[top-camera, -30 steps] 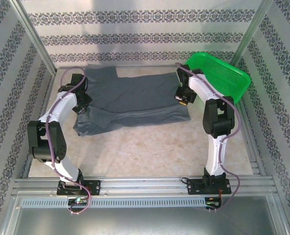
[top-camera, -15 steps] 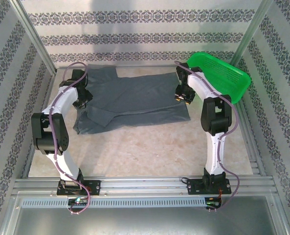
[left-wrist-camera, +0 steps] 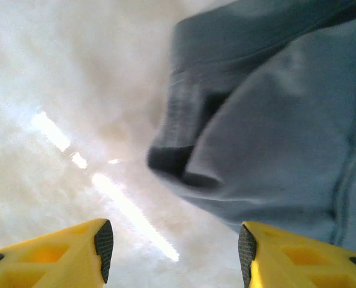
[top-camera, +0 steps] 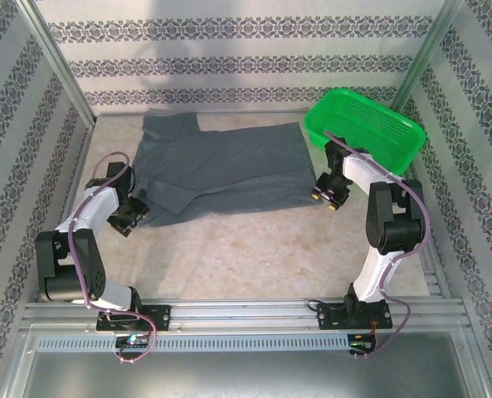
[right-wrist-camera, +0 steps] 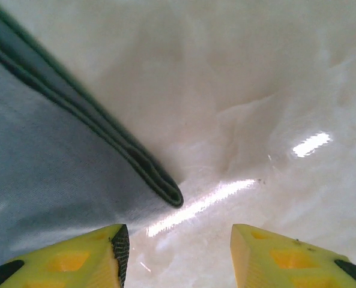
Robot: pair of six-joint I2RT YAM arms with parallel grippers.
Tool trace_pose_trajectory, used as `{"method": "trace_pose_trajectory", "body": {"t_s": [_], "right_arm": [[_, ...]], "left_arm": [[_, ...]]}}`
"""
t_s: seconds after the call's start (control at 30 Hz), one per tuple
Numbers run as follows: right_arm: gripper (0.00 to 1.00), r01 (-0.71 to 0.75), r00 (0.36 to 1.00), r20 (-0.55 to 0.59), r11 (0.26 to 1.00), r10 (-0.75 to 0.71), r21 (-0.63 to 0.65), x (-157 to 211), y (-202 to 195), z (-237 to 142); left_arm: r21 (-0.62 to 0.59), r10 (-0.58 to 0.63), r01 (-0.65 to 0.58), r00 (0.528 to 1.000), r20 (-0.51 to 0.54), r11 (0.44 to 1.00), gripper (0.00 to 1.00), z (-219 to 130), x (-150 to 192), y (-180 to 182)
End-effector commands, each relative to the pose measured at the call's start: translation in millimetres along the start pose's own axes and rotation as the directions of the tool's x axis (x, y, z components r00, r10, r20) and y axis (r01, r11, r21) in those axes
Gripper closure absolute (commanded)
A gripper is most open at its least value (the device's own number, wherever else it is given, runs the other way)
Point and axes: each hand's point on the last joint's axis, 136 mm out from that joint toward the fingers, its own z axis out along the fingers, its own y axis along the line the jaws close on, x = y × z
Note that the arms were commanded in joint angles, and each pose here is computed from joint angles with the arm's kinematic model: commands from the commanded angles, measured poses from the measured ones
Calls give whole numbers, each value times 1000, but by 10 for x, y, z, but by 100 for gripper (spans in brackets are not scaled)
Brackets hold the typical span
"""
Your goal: Fold and stack the t-shirts
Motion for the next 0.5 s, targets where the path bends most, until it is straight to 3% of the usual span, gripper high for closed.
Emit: {"method": "trace_pose_trajectory", "body": {"t_s": [0.0, 0.27, 0.47], "right_arm": [[51, -49, 999, 6, 993, 50, -103, -114, 183, 64], [55, -90, 996, -17, 992, 89, -86, -131, 151, 208], [56, -98, 995, -30, 993, 96, -67, -127, 116, 262]], "left_arm": [[36, -59, 60, 997, -40, 998, 41, 41, 15, -25], [32, -67, 68, 997, -36, 997, 48, 299, -102, -99], [21, -58, 58, 998, 14, 998, 67, 350, -293, -163]]}}
